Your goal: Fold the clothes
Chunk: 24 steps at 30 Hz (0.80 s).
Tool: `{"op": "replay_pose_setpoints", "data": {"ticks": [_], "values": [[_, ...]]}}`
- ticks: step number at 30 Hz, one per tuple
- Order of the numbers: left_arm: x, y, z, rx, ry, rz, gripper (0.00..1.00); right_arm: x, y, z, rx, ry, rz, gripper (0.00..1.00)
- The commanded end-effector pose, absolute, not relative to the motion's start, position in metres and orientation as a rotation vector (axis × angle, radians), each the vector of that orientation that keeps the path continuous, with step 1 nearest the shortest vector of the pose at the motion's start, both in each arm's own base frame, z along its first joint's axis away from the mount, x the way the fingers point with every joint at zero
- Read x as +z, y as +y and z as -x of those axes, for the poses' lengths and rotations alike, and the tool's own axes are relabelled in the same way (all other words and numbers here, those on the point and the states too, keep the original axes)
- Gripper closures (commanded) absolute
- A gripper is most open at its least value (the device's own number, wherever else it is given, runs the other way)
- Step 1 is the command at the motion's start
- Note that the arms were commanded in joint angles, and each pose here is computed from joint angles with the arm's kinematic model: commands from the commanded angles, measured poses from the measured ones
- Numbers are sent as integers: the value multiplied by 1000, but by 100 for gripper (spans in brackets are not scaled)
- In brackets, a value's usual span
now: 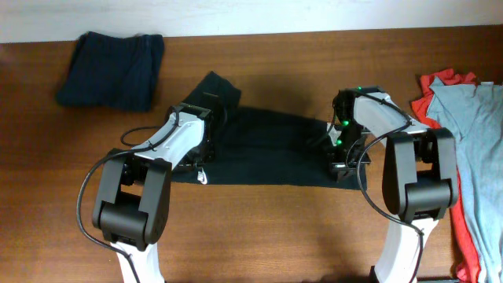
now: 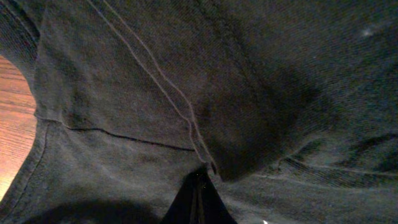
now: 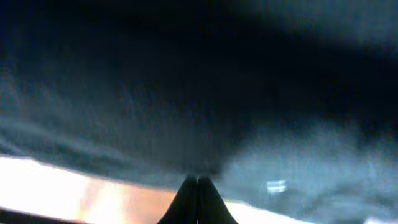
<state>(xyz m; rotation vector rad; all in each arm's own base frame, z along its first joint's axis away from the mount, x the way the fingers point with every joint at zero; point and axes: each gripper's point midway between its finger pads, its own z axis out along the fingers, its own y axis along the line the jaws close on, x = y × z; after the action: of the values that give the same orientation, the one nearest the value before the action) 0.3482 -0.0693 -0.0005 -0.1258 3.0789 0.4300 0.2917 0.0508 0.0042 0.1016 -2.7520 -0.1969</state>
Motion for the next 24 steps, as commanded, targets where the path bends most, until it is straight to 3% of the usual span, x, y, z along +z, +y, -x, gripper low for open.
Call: {"op": "replay_pose_setpoints", "data": {"ticks": [1,16,24], "values": [[-11,-60,-340,466,3105,166,97,-2,56,-300,-249,-2791,-172,96],[-11,-60,-339,467,3106,165,97,15,58,-326,-262,-2914,-197,95],[-11,-60,-339,467,3106,165,96,28,27,-325,-191,-2934,-64,85]]}}
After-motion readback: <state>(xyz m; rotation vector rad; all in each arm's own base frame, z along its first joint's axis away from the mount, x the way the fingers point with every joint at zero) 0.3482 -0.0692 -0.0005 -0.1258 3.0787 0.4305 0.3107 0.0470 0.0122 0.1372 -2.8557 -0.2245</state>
